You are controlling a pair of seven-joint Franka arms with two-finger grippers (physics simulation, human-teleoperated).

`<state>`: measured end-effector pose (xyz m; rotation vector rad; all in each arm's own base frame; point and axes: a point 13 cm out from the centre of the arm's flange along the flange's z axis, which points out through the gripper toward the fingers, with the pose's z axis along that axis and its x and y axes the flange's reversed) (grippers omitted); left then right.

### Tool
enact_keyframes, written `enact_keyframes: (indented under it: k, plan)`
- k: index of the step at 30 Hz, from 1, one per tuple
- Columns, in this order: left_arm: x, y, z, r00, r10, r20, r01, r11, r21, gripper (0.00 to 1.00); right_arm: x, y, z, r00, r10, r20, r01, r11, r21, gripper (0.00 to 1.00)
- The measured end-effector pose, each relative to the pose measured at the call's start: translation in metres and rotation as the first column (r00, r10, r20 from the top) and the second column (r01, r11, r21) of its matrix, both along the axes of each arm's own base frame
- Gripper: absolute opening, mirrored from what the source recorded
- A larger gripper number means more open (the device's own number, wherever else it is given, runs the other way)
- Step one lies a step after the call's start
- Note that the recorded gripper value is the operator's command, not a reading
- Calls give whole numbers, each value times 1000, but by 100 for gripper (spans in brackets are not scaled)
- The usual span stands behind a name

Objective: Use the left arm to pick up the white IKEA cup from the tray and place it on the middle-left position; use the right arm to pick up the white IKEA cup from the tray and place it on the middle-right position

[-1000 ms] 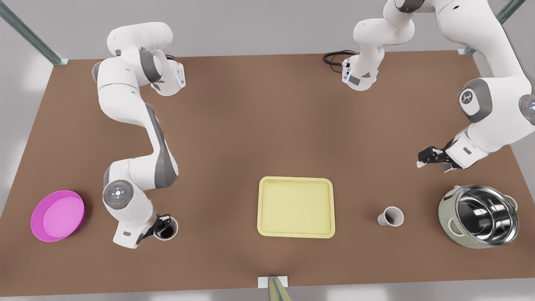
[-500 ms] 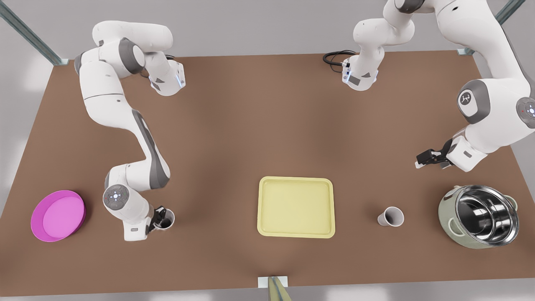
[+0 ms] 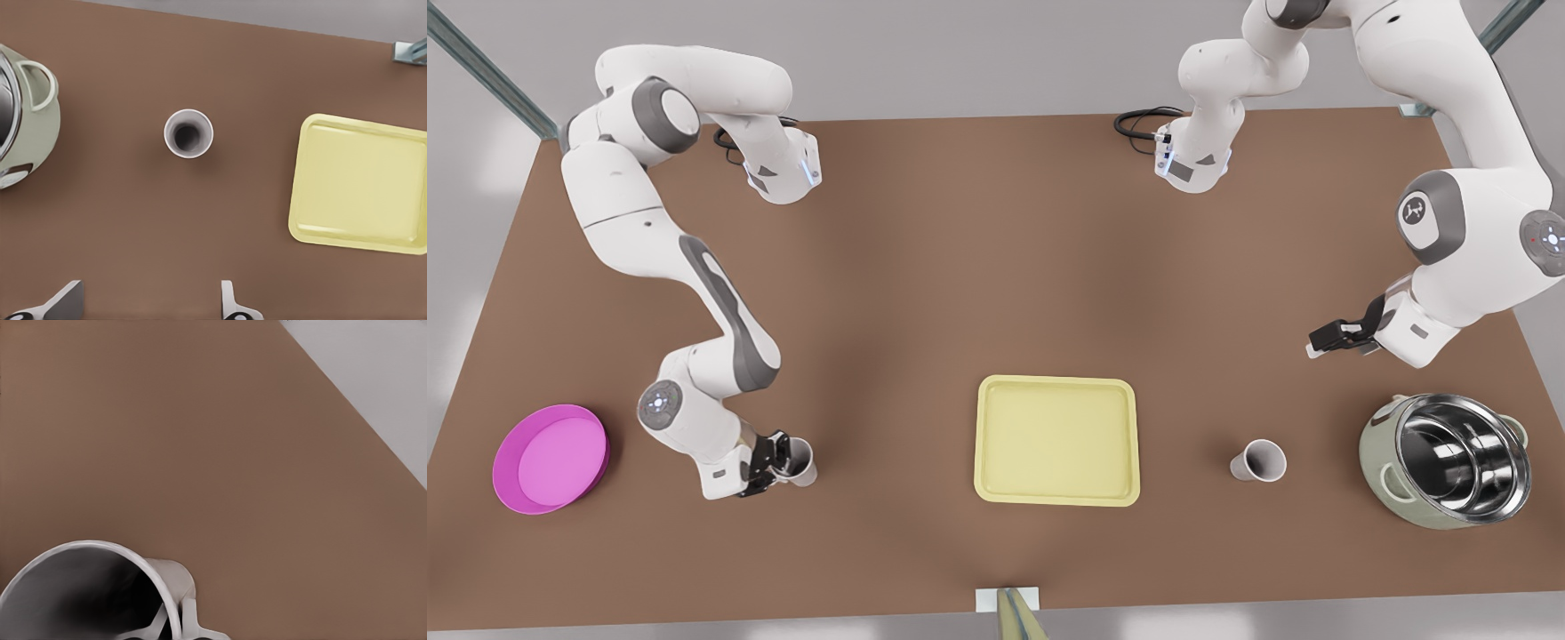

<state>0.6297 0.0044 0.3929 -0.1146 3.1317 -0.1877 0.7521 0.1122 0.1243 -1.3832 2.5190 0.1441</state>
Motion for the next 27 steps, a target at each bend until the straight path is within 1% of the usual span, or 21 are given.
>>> enact_keyframes:
  k: [3,5,6,7,8,10,14,17,19,20,21,22,23,25,26,27]
  plan:
    - [0,0,1,1000,8,-1,-8,1000,1,100,0,-1,-10,1000,18,2,-18,1000,7,8]
    - [0,-1,5,1000,12,5,-12,1000,1,100,1,2,-5,999,32,11,-32,999,19,10]
    - [0,-2,9,1000,13,10,-13,1000,1,100,1,4,-3,999,37,15,-37,999,24,16]
    - [1,-4,11,1000,13,13,-13,1000,0,100,2,5,-2,999,41,17,-41,999,27,24]
    - [1,-5,11,1000,13,12,-13,1000,0,100,2,7,-1,999,46,20,-46,999,29,30]
    - [1,-6,11,1000,16,12,-16,1000,0,100,2,9,1,998,53,25,-54,998,32,38]
    - [2,-8,10,1000,23,10,-23,1000,-2,100,3,12,3,998,64,31,-65,997,35,41]
    - [9,-23,19,999,5,32,-5,1000,-2,100,3,15,14,998,60,29,-62,996,65,41]
    - [12,-28,22,999,-8,42,7,1000,16,100,4,19,39,997,65,38,-68,994,81,45]
    - [13,-27,23,999,-8,44,7,1000,22,100,6,21,67,996,73,57,-77,994,74,47]
    - [13,-26,23,999,-6,45,5,1000,27,100,5,26,100,994,80,75,-85,995,61,53]
    - [13,-25,23,999,-6,45,4,1000,31,100,1,31,128,993,84,83,-89,995,50,56]
    - [14,-25,23,999,-6,46,4,999,34,100,-3,34,143,994,84,76,-87,995,44,60]
    - [14,-25,23,999,-5,46,3,999,38,100,-18,44,163,997,71,30,-72,997,35,85]
    - [14,-26,24,999,-5,47,3,999,39,100,-29,49,170,999,51,-6,-51,998,25,100]
    - [14,-26,24,999,-5,48,3,999,41,100,-39,49,181,999,18,-38,-17,1000,8,100]
